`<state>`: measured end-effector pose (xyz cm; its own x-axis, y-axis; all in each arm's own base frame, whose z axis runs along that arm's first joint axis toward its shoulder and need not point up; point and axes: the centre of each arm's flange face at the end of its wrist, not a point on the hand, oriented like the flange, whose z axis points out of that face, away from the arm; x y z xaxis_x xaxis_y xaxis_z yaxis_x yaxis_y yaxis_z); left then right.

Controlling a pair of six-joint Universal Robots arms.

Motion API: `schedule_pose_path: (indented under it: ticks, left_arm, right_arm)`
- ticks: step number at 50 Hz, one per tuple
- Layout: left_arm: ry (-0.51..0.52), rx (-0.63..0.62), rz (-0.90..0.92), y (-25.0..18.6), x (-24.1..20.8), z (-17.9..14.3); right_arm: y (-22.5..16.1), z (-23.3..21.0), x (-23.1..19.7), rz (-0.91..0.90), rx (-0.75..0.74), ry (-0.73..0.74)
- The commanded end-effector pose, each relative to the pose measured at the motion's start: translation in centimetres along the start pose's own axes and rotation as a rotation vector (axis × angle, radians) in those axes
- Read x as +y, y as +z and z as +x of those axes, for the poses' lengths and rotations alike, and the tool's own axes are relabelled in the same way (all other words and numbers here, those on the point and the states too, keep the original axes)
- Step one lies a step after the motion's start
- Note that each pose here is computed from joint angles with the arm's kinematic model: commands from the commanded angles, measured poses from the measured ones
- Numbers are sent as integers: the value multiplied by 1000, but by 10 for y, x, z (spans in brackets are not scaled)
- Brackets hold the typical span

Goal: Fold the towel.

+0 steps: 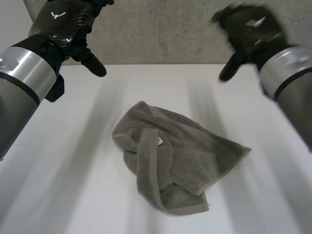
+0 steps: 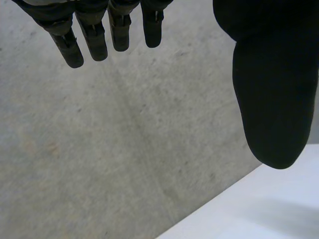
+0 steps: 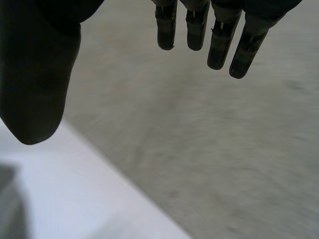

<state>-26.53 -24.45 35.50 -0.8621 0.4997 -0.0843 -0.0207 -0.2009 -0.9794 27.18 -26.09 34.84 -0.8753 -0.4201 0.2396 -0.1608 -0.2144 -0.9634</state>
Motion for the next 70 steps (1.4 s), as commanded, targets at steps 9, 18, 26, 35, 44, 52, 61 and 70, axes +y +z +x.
schedule_pose_path:
  ticks: [9, 18, 26, 35, 44, 52, 61, 70]
  left_arm:
    - [2, -139, -116, -2, 0, -13]
    - [0, -137, -117, -2, 0, -13]
    - [0, -137, -115, -2, 0, -13]
    - [5, -90, -132, -6, 9, -5]
    - [131, 240, -247, -27, 51, 33]
    - [394, 490, -371, -74, 110, 55]
    - [540, 592, -373, -94, 159, 72]
    - [546, 612, -390, -90, 187, 77]
  right_arm:
    - [4, 34, 5, -138, 166, 66]
    - [5, 34, 7, -145, 166, 66]
    - [6, 35, 7, -145, 167, 64]
    - [5, 30, 9, -154, 124, 1]
    - [-21, 0, 59, -372, -193, -562]
    - [-47, -20, 113, -476, -380, -440]
    - [-70, -36, 165, -447, -453, -192]
    - [-83, -48, 196, -456, -434, -142]
